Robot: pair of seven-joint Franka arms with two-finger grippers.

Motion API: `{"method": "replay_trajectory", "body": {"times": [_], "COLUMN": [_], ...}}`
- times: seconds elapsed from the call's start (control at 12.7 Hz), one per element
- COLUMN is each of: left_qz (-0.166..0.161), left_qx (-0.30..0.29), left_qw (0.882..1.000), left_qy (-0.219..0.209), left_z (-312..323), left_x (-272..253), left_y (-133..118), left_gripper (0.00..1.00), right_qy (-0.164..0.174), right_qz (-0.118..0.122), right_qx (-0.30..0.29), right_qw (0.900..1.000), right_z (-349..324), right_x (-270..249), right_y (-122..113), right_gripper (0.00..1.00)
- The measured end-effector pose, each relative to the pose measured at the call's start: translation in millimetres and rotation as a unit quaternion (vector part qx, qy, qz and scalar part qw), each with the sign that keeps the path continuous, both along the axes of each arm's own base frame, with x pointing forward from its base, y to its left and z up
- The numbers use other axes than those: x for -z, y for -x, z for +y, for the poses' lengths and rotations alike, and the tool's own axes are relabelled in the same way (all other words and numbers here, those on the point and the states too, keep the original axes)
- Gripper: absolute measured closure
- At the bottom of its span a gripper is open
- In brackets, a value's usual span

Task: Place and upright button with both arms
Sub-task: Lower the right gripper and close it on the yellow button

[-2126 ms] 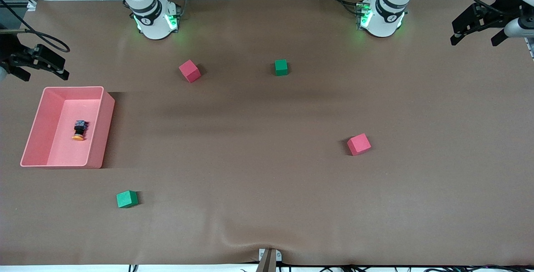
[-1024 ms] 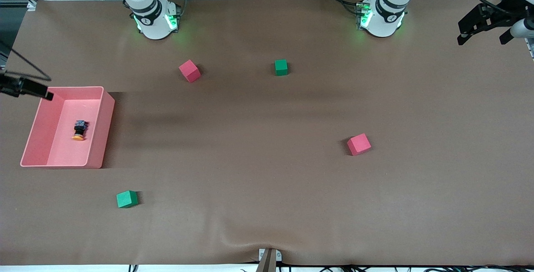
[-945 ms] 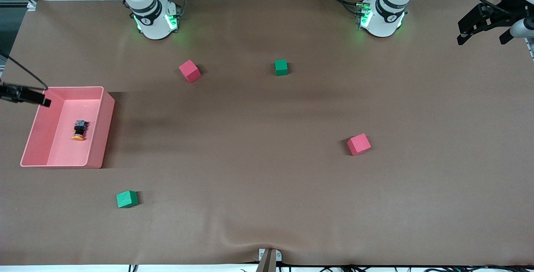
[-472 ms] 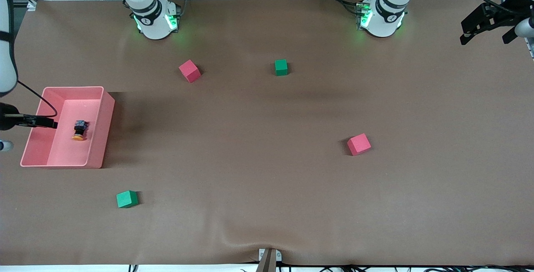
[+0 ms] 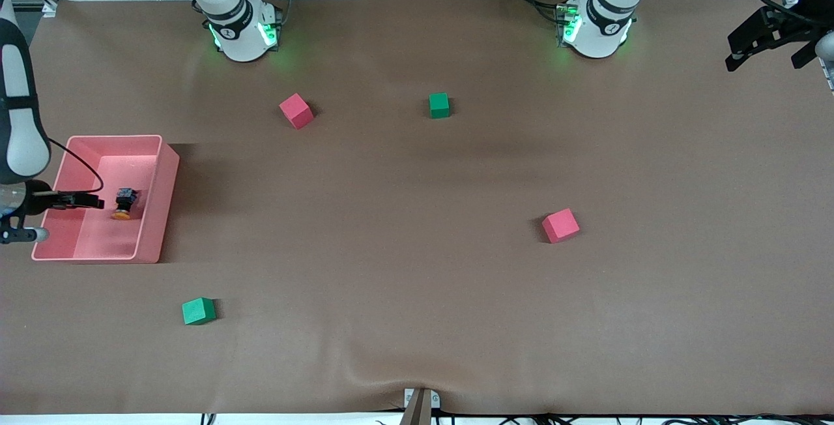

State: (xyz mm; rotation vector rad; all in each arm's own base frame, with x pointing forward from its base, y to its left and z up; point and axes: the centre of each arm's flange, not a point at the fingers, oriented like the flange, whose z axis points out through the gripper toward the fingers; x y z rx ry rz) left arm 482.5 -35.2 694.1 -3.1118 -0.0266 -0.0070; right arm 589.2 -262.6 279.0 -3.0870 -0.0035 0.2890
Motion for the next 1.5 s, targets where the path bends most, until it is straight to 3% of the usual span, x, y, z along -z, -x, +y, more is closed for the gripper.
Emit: {"method": "replay_trajectory", "body": {"times": [0.24,0.87,1.02,1.42,1.5], "left_qz": [0.000,0.006,0.009,0.010,0.010], "left_qx": [0.000,0.003,0.003,0.003,0.003], "left_qw": [1.000,1.000,1.000,1.000,1.000], "left_qy": [0.000,0.000,0.000,0.000,0.000], "left_z": [-0.4,-2.7,-2.7,-3.0,-3.1], "left_x": [0.1,6.2,9.0,9.5,9.5], "left_y": [-0.1,-4.0,-5.9,-6.2,-6.2], "left_gripper": [0.00,0.00,0.00,0.00,0.00], "right_qy": [0.000,-0.011,-0.012,-0.014,-0.013], "right_qz": [-0.009,-0.004,-0.003,-0.002,-0.004], "right_qx": [-0.006,-0.011,-0.011,-0.008,-0.007], "right_qw": [1.000,1.000,1.000,1.000,1.000], "right_z": [5.8,-16.1,-15.5,-17.6,-20.0], "right_x": [37.5,90.6,94.3,104.3,104.1], "right_y": [9.7,28.8,29.1,31.4,31.8], "right_gripper": [0.00,0.01,0.15,0.23,0.36]}}
